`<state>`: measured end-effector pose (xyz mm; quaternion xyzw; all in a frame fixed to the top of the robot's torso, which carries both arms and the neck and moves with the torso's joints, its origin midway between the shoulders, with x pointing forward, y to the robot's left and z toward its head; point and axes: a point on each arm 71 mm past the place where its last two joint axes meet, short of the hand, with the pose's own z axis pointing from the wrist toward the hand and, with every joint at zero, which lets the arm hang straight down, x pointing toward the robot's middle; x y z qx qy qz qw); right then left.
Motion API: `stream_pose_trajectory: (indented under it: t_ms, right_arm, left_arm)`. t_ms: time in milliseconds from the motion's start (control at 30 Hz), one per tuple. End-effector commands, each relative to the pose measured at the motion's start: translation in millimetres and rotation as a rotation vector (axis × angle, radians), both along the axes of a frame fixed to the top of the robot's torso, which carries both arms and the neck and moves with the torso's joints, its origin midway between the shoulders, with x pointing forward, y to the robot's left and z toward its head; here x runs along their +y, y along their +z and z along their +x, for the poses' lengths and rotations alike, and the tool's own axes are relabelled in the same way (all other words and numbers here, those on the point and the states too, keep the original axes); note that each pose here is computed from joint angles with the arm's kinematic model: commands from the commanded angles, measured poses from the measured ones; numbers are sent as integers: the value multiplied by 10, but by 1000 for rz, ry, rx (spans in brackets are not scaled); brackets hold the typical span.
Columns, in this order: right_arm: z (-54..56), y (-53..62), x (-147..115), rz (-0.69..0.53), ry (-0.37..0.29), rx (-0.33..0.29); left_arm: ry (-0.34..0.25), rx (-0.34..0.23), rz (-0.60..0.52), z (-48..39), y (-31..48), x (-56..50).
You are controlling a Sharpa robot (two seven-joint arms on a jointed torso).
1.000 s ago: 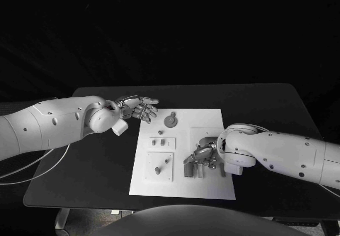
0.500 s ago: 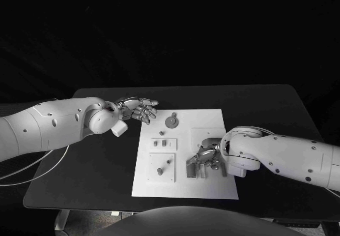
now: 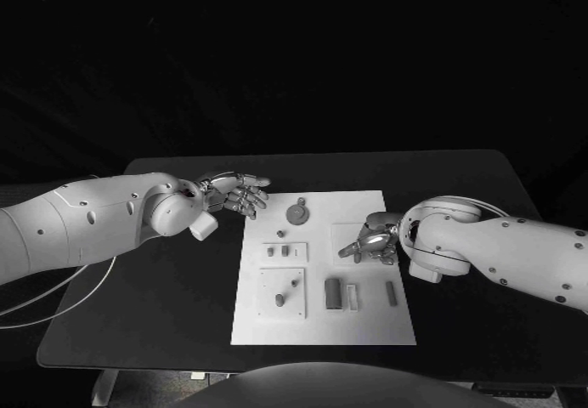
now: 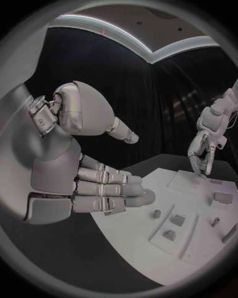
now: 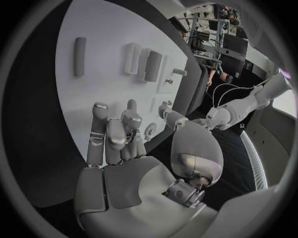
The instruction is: Assemble the parts on the task board
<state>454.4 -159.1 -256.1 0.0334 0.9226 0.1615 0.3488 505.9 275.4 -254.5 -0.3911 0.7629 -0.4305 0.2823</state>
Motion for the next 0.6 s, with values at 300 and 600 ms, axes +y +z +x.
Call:
stream_pose_trajectory:
  t_ms: [300, 600]
  right_arm:
    - [-29, 101, -202, -21, 16, -15]
    - [-164, 127, -461, -37, -8, 5]
  left_arm:
    - [-13, -7, -2, 7, 11, -5]
    - [-5, -16, 2, -1, 17, 23]
